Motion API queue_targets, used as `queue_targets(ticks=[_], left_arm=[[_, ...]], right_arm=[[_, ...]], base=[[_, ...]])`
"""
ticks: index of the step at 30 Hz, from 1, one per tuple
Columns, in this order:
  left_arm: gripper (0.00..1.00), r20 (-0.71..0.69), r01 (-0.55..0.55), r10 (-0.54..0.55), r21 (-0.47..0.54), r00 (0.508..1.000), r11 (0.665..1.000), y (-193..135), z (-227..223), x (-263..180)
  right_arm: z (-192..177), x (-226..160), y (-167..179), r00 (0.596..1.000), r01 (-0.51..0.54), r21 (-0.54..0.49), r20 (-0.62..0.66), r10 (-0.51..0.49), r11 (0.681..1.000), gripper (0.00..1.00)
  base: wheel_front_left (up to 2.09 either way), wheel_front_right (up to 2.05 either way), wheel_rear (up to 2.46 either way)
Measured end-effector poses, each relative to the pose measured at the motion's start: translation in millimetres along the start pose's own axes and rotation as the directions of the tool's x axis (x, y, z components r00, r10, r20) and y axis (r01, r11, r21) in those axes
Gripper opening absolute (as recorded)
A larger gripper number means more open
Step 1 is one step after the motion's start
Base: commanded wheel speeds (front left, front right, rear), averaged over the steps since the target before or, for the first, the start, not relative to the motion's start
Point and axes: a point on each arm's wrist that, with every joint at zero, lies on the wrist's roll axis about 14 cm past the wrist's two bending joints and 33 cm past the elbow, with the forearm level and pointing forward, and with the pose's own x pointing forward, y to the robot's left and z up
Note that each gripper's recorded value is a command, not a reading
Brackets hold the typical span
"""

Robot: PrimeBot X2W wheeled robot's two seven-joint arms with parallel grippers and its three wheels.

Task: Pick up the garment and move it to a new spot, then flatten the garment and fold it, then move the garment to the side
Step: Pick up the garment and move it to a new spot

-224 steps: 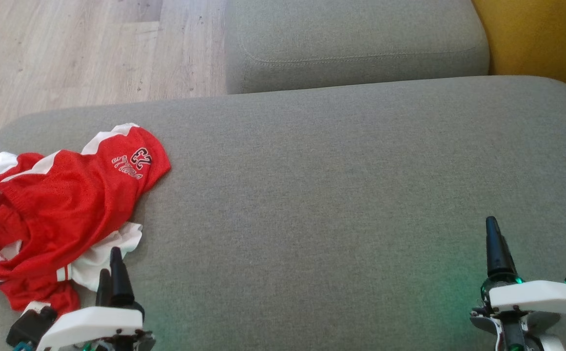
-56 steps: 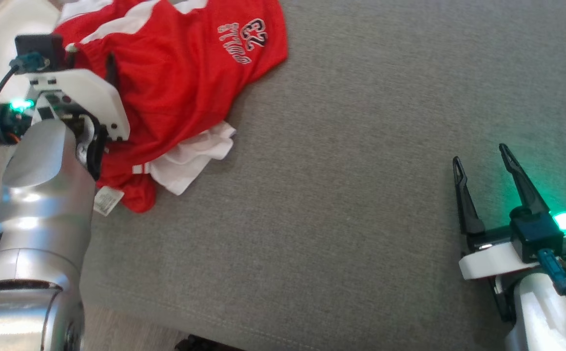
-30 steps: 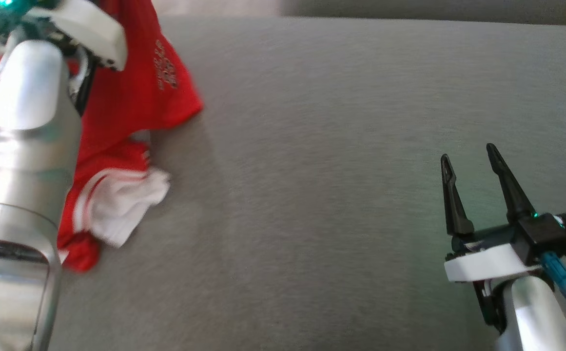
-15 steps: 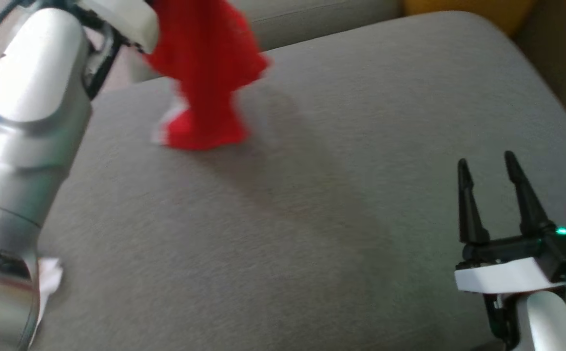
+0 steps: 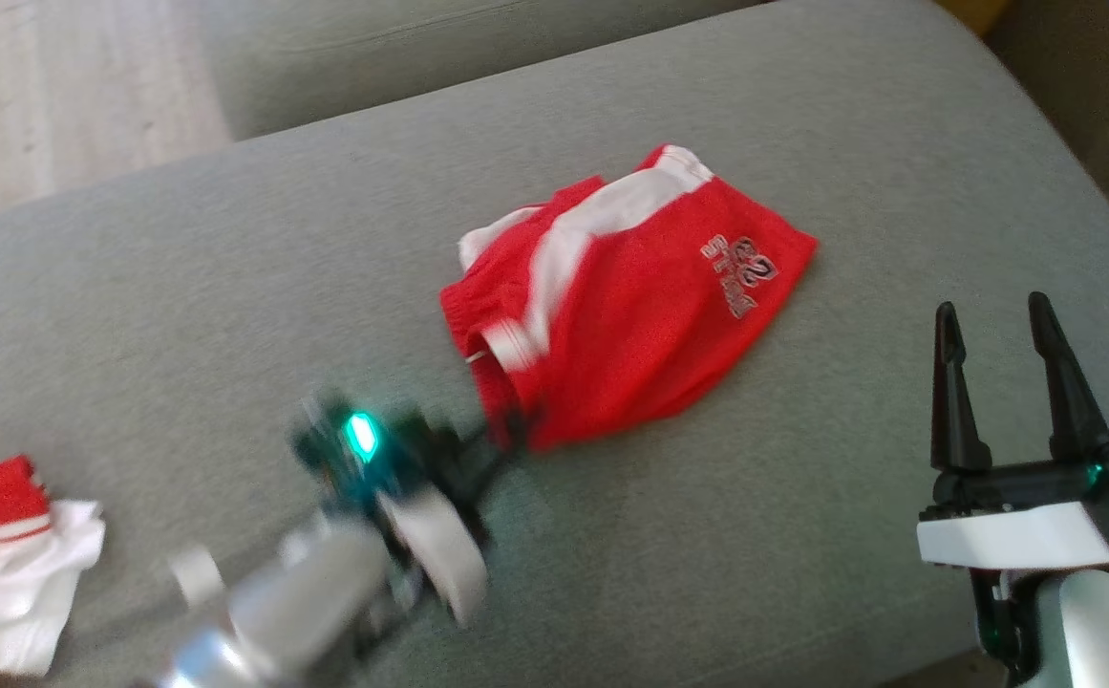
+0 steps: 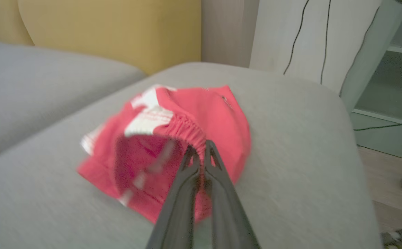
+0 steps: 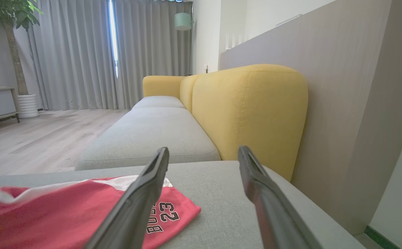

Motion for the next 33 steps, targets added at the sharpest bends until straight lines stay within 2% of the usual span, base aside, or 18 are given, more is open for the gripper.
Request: queue_targets(ticks=[4, 5, 6, 10, 13, 14, 15, 17, 20, 24, 25, 26, 30, 31, 33], left_arm=[[0.00, -0.048, -0.004, -0.002, -0.142, 0.999, 0.990, -38, -37, -18], [0.31, -0.044, -0.020, 0.013, -0.169, 0.999, 0.985, -41, -38, -21], [1.00, -0.037, -0.041, 0.035, -0.192, 0.999, 0.980, -42, -39, -23], [1.00, 0.011, -0.147, 0.156, -0.264, 0.988, 0.953, -35, -29, -37], [1.00, 0.037, -0.264, 0.288, -0.302, 0.957, 0.916, -22, -24, -59], [1.00, 0.037, -0.264, 0.288, -0.302, 0.957, 0.916, -22, -24, -59], [1.00, 0.045, -0.313, 0.343, -0.311, 0.938, 0.897, -16, -23, -69], [1.00, 0.055, -0.418, 0.455, -0.309, 0.889, 0.854, -2, -21, -90], [1.00, 0.092, -0.565, 0.613, -0.301, 0.784, 0.768, 21, -10, -126], [1.00, 0.172, -0.707, 0.777, -0.332, 0.606, 0.624, 43, 14, -179], [1.00, 0.178, -0.762, 0.831, -0.335, 0.526, 0.554, 46, 15, -204], [1.00, 0.179, -0.784, 0.849, -0.327, 0.497, 0.528, 45, 14, -214], [1.00, 0.184, -0.834, 0.888, -0.308, 0.421, 0.458, 37, 11, -242], [1.00, 0.186, -0.839, 0.893, -0.306, 0.411, 0.450, 35, 12, -246], [1.00, 0.197, -0.839, 0.885, -0.285, 0.421, 0.463, 30, 13, -247]], right_arm=[[-4, 9, 11, 0.999, -0.034, 0.007, -0.004, 0.034, 0.999, 1.00], [-5, 12, 15, 0.999, -0.045, 0.006, -0.006, 0.045, 0.999, 1.00], [-7, 14, 20, 0.998, -0.060, 0.006, -0.009, 0.060, 0.998, 1.00], [-19, 14, 39, 0.992, -0.116, 0.025, -0.041, 0.117, 0.993, 1.00], [-26, 8, 51, 0.986, -0.151, 0.042, -0.064, 0.153, 0.988, 1.00], [-26, 8, 51, 0.986, -0.151, 0.042, -0.064, 0.153, 0.988, 1.00], [-27, 6, 54, 0.985, -0.159, 0.051, -0.066, 0.162, 0.986, 1.00], [-29, 3, 60, 0.981, -0.175, 0.065, -0.071, 0.179, 0.982, 1.00], [-29, 0, 70, 0.975, -0.205, 0.074, -0.072, 0.210, 0.976, 1.00], [-25, -4, 81, 0.968, -0.239, 0.091, -0.058, 0.244, 0.967, 1.00], [-26, -9, 89, 0.961, -0.262, 0.101, -0.061, 0.269, 0.960, 1.00], [-26, -13, 93, 0.957, -0.276, 0.103, -0.064, 0.283, 0.956, 1.00], [-30, -25, 101, 0.947, -0.303, 0.110, -0.077, 0.312, 0.947, 1.00], [-31, -28, 102, 0.946, -0.306, 0.112, -0.081, 0.315, 0.945, 1.00], [-33, -34, 104, 0.942, -0.312, 0.123, -0.089, 0.324, 0.942, 1.00]], base=[[0.00, 0.00, 0.00], [0.00, 0.00, 0.00], [0.00, 0.00, 0.00], [0.00, 0.00, 0.00], [0.00, 0.00, 0.00], [0.00, 0.00, 0.00], [0.00, 0.00, 0.00], [0.00, 0.00, 0.00], [0.00, 0.00, 0.00], [0.00, 0.00, 0.00], [0.00, 0.00, 0.00], [0.00, 0.00, 0.00], [0.00, 0.00, 0.00], [0.00, 0.00, 0.00], [0.00, 0.00, 0.00]])
